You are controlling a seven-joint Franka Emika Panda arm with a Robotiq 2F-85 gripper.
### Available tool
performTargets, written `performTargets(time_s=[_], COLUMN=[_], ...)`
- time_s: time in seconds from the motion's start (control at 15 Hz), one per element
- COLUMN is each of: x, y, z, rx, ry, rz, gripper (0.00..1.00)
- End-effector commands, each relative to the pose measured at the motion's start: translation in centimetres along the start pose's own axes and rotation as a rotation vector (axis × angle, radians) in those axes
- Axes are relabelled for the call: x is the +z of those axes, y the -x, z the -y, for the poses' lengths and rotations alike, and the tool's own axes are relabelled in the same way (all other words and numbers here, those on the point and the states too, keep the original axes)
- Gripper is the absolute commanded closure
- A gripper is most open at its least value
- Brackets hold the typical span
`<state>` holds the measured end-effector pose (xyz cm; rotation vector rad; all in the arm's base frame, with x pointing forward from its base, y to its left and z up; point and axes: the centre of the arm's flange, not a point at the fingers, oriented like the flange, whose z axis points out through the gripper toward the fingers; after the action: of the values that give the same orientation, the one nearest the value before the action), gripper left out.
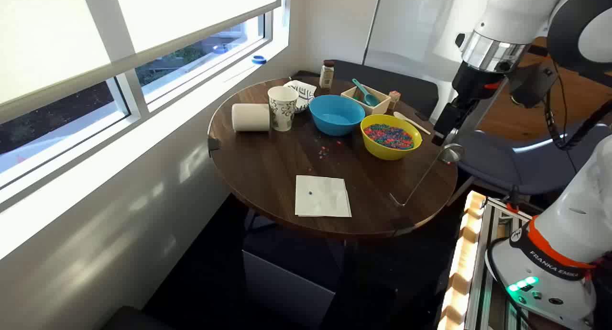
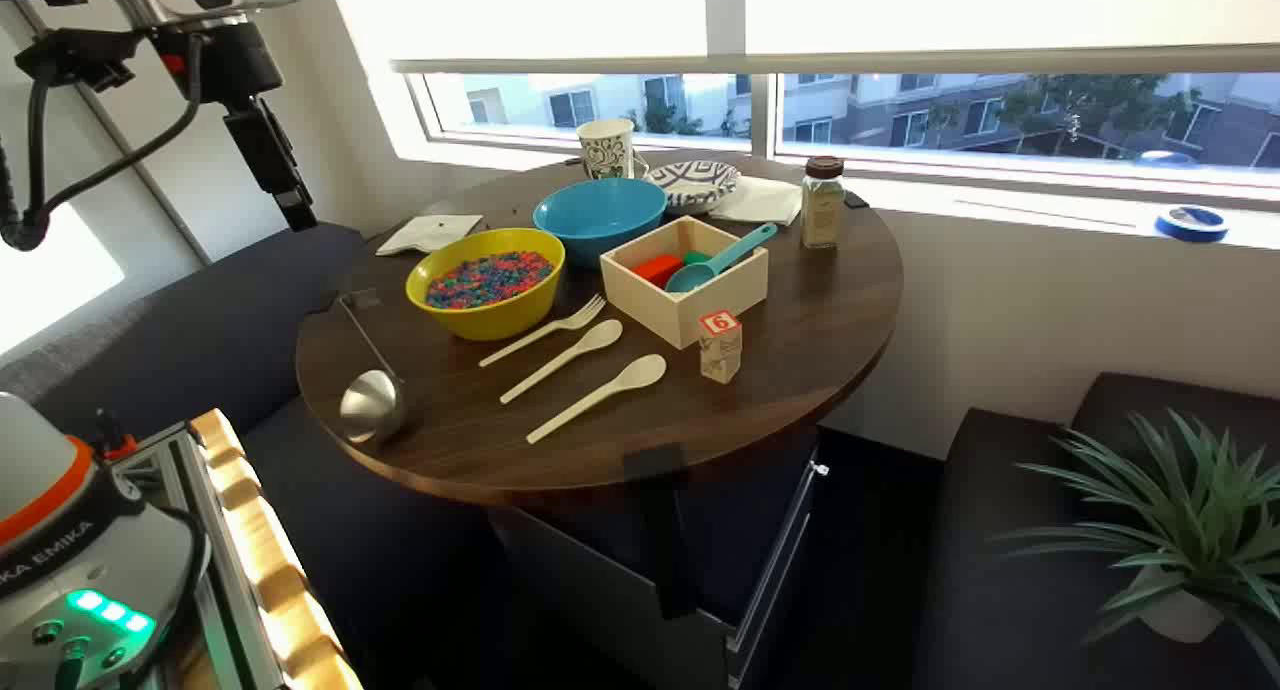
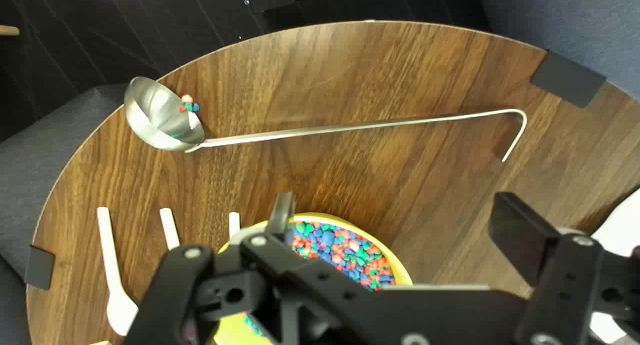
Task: Put the cereals inside the bowl
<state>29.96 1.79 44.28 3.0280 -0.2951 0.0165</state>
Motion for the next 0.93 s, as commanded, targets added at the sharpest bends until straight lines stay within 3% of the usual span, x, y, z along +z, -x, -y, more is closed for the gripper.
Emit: performTargets(time_s=[0.0,0.73,0.87], x=[0.1,0.3,0.1], y=[0.0,0.0,-0.9], z=[0.0,0.0,2.8], rx=[0.000,-0.001,-0.015], ry=[0.000,0.001,-0.002], rz=[0.002,0.008,0.010], gripper=[0.00,0.00,0.00])
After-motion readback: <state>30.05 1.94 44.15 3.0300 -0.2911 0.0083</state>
